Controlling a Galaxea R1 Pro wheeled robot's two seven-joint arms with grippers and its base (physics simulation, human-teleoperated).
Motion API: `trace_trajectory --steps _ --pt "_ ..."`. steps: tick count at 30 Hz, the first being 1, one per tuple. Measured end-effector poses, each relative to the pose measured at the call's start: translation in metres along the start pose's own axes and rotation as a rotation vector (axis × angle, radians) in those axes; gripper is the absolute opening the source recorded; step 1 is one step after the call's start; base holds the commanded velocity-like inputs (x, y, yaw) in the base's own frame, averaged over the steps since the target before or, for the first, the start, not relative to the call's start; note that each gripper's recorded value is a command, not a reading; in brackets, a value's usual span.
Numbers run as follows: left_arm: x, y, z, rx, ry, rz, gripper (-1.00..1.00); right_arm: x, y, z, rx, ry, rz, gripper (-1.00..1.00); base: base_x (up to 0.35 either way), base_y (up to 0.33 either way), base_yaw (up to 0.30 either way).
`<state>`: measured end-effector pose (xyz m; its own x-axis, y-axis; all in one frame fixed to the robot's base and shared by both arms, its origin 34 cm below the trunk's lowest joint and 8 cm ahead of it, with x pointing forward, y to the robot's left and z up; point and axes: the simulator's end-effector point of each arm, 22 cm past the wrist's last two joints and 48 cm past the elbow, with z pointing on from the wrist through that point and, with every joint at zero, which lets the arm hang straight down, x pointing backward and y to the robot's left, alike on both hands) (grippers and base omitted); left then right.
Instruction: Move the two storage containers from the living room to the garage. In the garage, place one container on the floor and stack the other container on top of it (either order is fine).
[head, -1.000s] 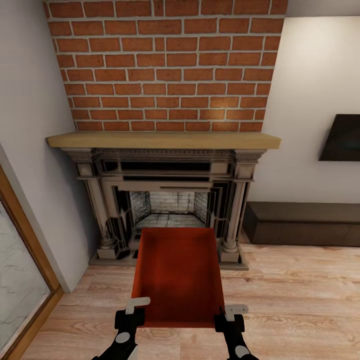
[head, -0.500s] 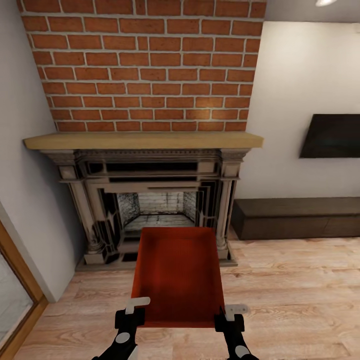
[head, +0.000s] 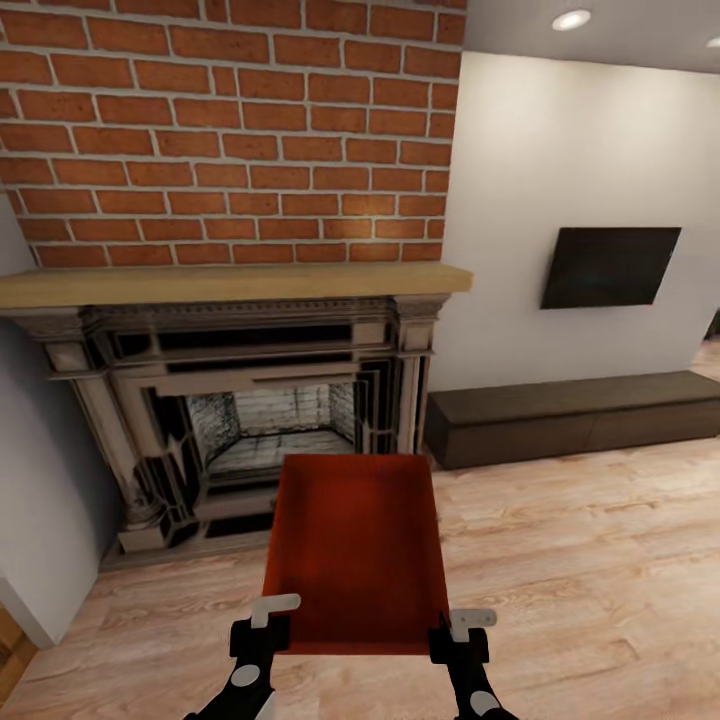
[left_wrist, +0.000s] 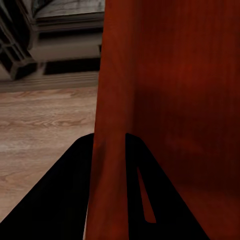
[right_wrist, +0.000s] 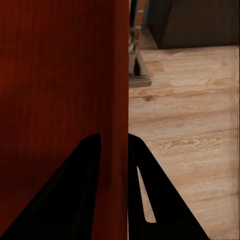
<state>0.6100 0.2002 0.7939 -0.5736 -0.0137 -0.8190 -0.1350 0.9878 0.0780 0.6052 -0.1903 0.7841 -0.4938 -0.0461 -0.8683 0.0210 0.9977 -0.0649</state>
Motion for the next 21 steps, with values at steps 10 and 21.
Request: trace_trajectory --steps 10,21 --pt "-0.0004 0.0 0.0 0.0 -0.001 0.0 -1.0 -0.0005 0.0 0.0 0.0 -0.002 0.0 -1.0 0.0 0.0 -0.284" --pt "-0.0043 -0.0001 -0.0007 0.0 -0.013 -0.005 -1.0 -0.0057 -0.0004 0.0003 -0.001 -0.014 -0.002 -1.0 0.0 0.0 -0.284"
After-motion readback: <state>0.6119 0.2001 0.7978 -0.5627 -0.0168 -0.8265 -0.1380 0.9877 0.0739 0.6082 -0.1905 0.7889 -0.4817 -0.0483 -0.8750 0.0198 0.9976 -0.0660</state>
